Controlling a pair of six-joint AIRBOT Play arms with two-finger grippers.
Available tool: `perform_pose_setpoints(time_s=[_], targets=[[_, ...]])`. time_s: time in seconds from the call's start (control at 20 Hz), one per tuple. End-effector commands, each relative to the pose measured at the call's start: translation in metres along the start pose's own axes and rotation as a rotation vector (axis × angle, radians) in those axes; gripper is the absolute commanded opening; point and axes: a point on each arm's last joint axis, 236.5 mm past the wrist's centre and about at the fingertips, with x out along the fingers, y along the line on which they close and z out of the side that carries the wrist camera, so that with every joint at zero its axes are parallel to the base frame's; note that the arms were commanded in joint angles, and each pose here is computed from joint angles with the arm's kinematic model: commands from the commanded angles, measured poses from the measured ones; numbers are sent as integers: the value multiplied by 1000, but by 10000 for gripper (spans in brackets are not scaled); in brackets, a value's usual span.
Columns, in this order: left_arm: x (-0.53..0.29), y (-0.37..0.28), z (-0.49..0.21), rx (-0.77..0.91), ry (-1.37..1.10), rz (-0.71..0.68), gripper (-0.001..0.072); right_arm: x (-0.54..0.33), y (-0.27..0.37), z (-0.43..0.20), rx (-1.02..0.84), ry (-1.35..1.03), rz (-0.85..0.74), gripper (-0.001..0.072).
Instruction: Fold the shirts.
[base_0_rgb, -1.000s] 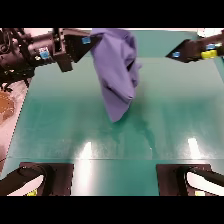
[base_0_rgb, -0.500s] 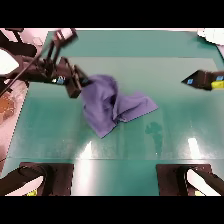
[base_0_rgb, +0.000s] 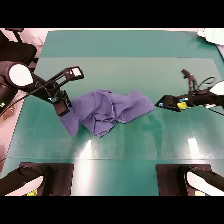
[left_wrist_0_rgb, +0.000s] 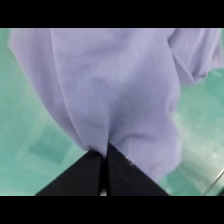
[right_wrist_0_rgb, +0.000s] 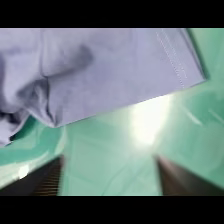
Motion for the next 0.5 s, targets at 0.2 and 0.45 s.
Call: perform_pose_setpoints(time_s=[0.2,0.45], targets=[[7,0,-11,-7,37,-1,23,75,-18,19,145,145,68,690],[7,0,-9,-8,31,-1,24,81,-14,27,246,137,153,686]])
